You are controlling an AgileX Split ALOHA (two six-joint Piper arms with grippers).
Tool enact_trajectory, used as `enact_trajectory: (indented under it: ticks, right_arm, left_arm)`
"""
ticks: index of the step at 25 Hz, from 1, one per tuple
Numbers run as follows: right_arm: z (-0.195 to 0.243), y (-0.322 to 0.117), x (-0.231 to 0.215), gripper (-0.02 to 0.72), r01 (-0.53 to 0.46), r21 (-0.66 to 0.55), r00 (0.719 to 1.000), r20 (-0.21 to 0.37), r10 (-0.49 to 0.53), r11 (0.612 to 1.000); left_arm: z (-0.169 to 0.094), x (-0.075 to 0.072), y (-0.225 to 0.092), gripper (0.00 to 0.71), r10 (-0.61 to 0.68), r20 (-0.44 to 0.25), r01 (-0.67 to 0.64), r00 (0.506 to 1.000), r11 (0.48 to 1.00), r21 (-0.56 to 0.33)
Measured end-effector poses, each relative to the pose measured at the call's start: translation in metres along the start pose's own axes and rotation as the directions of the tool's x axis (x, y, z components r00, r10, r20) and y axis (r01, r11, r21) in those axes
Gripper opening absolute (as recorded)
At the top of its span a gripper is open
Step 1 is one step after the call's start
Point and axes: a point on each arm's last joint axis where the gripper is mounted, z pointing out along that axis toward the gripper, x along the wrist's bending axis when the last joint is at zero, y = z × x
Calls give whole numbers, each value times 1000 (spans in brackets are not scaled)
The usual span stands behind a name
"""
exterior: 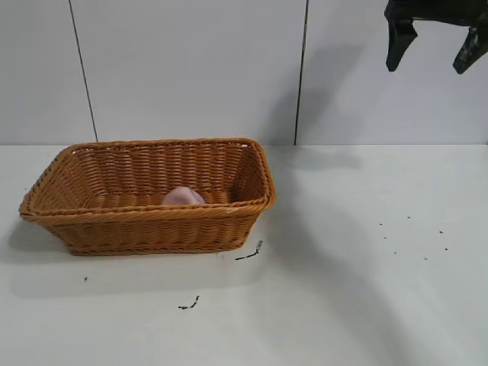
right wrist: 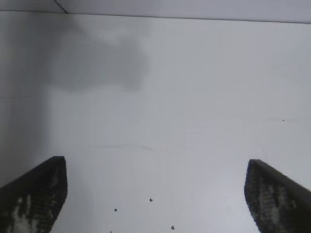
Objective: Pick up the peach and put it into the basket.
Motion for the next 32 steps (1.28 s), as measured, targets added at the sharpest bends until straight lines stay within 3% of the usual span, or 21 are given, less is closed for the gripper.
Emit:
enact_trajectory:
  ticks: [10,14,16,20,32]
  right_arm:
    - [-76,-178,10,696,27,72,1000,-8,-26,997]
    - [-90,-251,13,696,34,-31,999,0,-34,999]
    - [-96,-281,14,696,37,-150,999,9,-36,988]
    - [-97,-330,16,696,40,-354,999,21,-34,935]
    - [-113,-391,21,696,-7,-628,1000,-4,5,778]
  left_arm:
    - [0,0,0,693,0,0,0,1000,1000,0]
    - [0,0,0,693,0,0,0,1000,1000,0]
    - [0,0,0,693,0,0,0,1000,1000,0]
    - [0,0,0,693,0,0,0,1000,1000,0]
    - [0,0,0,693,0,0,0,1000,1000,0]
